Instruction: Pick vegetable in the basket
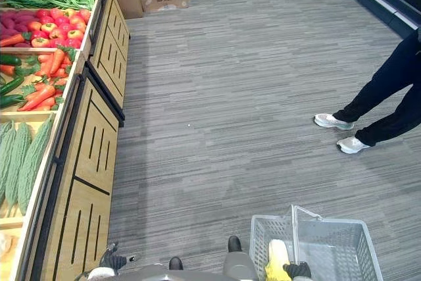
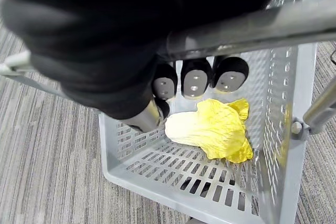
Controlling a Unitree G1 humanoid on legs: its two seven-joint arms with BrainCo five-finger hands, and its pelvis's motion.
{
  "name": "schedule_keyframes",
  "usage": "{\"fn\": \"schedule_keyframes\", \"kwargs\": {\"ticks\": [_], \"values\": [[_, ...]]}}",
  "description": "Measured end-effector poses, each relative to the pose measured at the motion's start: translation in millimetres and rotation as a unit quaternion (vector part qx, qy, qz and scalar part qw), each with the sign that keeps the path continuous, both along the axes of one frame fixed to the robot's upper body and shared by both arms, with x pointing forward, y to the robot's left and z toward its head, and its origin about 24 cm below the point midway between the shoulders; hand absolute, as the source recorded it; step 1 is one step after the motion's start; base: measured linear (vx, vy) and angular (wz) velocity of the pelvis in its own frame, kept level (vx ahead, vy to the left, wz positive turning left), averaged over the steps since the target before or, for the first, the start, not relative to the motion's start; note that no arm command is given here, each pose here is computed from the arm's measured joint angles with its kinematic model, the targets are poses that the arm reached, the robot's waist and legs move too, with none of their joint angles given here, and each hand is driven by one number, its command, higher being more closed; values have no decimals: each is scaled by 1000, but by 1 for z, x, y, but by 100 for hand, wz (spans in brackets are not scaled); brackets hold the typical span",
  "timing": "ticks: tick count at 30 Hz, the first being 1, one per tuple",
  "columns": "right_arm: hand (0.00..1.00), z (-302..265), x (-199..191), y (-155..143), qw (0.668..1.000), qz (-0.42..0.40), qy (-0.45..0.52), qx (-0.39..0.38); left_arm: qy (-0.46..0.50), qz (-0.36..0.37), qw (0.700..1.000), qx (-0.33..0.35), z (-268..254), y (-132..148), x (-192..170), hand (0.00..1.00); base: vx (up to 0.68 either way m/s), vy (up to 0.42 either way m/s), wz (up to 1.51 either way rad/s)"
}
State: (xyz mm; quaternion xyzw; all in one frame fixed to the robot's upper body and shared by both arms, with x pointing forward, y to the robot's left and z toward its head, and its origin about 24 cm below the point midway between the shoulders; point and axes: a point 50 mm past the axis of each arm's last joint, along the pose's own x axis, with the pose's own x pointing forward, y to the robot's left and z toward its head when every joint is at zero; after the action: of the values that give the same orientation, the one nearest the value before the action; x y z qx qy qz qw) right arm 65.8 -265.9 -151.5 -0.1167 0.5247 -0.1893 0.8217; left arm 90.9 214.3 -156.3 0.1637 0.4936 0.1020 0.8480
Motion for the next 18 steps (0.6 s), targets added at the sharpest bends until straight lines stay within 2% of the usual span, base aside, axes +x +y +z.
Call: {"fn": "schedule_keyframes", "kwargs": {"ticks": [8,12,18], "values": [[100,-4,-13,8,1000,-16,13,13,-16,-6,1000,3,3,0,8,0,-81,-82,4],[100,-8,-28,14,999,-36,28,29,-4,24,1000,4,1,5,-9,0,59,-198,20],[100,-6,-20,8,998,-58,21,24,-1,51,999,-3,0,3,-20,0,134,-128,11]]}}
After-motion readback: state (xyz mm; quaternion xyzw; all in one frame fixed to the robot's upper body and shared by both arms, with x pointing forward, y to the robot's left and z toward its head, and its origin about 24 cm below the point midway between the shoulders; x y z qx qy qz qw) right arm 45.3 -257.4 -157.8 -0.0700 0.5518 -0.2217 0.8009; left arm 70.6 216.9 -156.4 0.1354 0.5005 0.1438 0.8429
